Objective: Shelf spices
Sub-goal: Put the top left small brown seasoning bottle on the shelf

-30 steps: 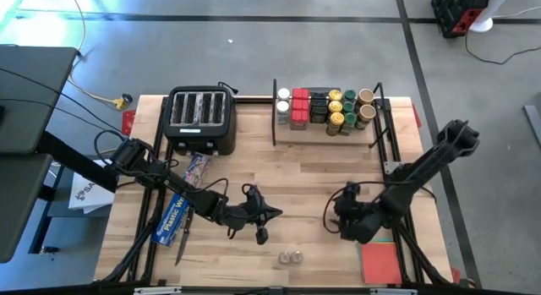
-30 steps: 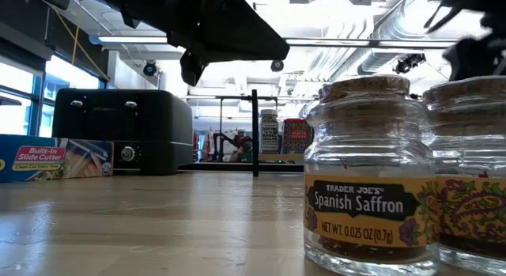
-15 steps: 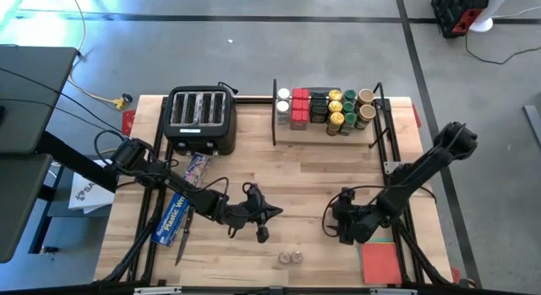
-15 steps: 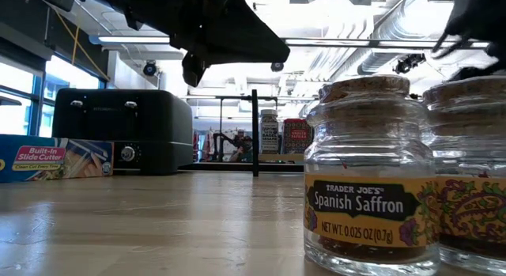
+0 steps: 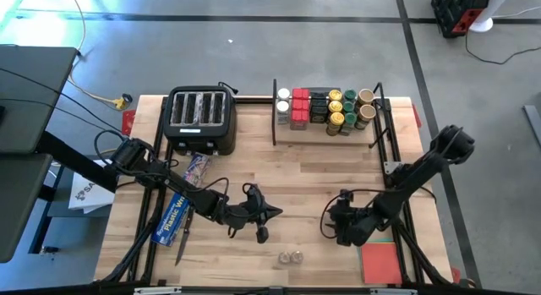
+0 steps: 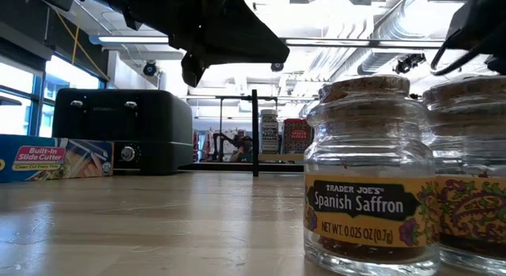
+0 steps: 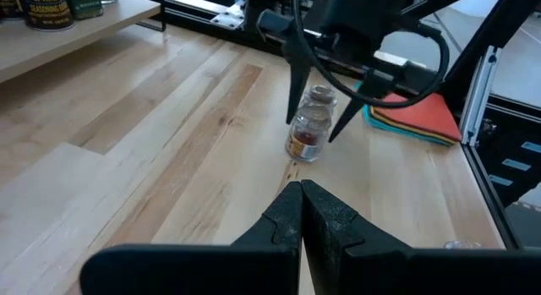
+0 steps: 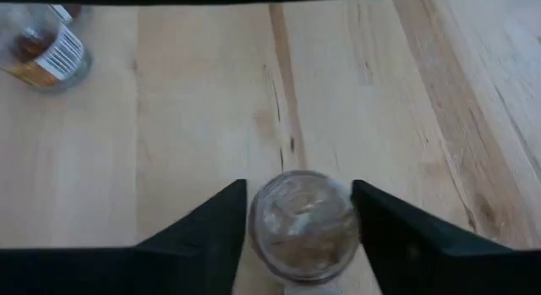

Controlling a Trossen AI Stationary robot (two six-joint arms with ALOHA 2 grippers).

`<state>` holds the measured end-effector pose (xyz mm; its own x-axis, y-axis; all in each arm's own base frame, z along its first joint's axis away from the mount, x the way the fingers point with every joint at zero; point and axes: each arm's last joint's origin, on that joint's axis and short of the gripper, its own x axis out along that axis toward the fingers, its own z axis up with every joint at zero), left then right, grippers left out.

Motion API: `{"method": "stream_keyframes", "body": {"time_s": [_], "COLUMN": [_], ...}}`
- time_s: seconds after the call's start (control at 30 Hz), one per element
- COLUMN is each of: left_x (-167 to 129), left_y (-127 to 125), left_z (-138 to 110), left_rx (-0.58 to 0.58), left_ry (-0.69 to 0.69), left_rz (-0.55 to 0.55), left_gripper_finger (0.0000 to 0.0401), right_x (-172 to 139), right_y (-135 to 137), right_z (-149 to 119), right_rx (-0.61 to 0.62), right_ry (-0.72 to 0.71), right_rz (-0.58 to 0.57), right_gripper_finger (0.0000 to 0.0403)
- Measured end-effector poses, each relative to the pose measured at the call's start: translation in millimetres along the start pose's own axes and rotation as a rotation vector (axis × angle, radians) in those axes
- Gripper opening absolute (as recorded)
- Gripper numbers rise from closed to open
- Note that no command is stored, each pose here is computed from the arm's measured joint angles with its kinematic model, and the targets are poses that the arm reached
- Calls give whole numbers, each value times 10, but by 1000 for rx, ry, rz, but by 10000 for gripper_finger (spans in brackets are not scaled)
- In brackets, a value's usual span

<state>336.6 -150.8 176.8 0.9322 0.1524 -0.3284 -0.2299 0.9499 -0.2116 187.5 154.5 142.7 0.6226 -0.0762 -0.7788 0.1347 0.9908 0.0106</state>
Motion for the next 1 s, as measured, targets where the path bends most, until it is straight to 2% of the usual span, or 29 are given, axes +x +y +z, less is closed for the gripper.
{"method": "stream_keyframes", "body": {"time_s": [0.13, 0.3, 0.43, 0.53, 0.73, 1.0], "left_x": [0, 0, 0, 1, 1, 1], "left_y": [0, 0, 0, 0, 0, 0], "left_z": [0, 0, 0, -1, -1, -1], "left_rx": [0, 0, -1, 0, 0, 0], "left_ry": [0, 0, 0, 0, 0, 0], "left_rz": [0, 0, 0, 0, 0, 0], "left_gripper_finger": [0, 0, 0, 0, 0, 0], "right_x": [-51, -82, -58, -23, 68, 100], "right_y": [-31, -125, -304, -571, -1245, -1947], "right_z": [63, 311, 553, 720, 997, 1138], "right_rx": [21, -13, -71, -94, -55, 33], "right_ry": [-12, -23, -32, -18, -14, -53], "right_rz": [8, -33, -92, -156, -248, -338], "right_gripper_finger": [162, 160, 160, 160, 160, 160]}}
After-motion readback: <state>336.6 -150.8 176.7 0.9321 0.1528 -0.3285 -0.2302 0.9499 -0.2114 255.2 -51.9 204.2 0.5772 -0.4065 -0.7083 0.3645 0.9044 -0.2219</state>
